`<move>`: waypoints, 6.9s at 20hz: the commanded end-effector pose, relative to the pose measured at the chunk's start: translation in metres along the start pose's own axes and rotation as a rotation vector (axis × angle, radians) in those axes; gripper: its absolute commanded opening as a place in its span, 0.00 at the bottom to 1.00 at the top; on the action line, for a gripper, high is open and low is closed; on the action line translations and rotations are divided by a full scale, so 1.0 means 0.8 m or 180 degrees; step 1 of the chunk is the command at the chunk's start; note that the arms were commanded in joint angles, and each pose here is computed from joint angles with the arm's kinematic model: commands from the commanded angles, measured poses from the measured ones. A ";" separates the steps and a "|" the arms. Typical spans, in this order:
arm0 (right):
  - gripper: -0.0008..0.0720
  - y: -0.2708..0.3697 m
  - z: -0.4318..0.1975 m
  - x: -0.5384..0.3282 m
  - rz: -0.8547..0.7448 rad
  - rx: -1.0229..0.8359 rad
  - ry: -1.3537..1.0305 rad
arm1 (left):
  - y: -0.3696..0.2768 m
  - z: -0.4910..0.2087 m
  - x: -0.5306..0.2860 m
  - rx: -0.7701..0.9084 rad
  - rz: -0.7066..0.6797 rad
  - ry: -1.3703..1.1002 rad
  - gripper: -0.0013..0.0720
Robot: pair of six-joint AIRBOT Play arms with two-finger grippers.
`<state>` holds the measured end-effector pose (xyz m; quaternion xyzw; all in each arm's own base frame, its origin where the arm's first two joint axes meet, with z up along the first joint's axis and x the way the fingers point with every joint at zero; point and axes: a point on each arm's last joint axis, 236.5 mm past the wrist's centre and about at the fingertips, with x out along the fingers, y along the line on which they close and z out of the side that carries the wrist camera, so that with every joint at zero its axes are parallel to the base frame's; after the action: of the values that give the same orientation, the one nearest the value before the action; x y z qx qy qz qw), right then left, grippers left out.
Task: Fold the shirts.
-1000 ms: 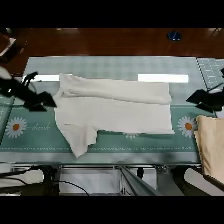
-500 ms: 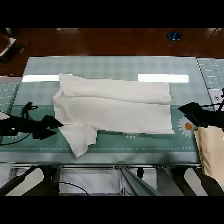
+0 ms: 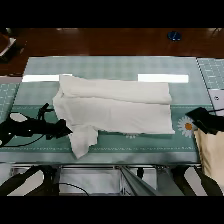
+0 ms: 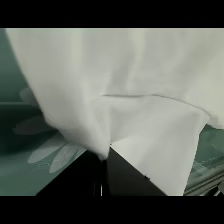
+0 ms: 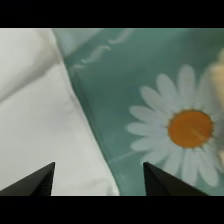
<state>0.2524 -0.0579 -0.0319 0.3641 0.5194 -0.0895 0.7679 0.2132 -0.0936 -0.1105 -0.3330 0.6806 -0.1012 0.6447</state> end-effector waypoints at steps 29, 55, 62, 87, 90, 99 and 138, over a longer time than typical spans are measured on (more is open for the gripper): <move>0.05 0.177 0.065 0.075 0.0733 -0.0780 0.0565 | -0.141 0.244 -0.106 0.0685 -0.0264 -0.0888 0.04; 0.86 0.122 0.130 0.172 0.0641 0.0009 0.0460 | -0.091 0.257 -0.156 0.0396 0.0024 -0.1808 0.97; 0.04 0.179 0.088 0.208 0.0840 -0.0309 0.0818 | -0.139 0.201 -0.093 0.0819 0.0008 -0.1671 0.97; 0.05 0.203 -0.048 -0.172 0.0679 -0.1561 -0.0614 | -0.466 -0.195 0.299 0.2709 -0.0540 0.1048 0.04; 0.05 0.214 -0.054 -0.174 0.0819 -0.1538 -0.0568 | -0.475 -0.128 0.258 0.2434 -0.0565 0.0909 0.04; 0.05 0.379 -0.109 -0.077 0.1729 -0.1847 0.0276 | -0.403 0.121 -0.135 0.2135 -0.0695 -0.0914 0.04; 0.86 0.142 -0.138 0.115 0.0727 0.0207 0.0483 | -0.158 0.053 -0.132 0.1216 -0.0227 -0.1431 0.04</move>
<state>0.2663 0.0981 -0.0575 0.4014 0.5156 -0.0043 0.7570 0.2869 -0.1163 0.0402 -0.2431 0.4797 -0.1757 0.8246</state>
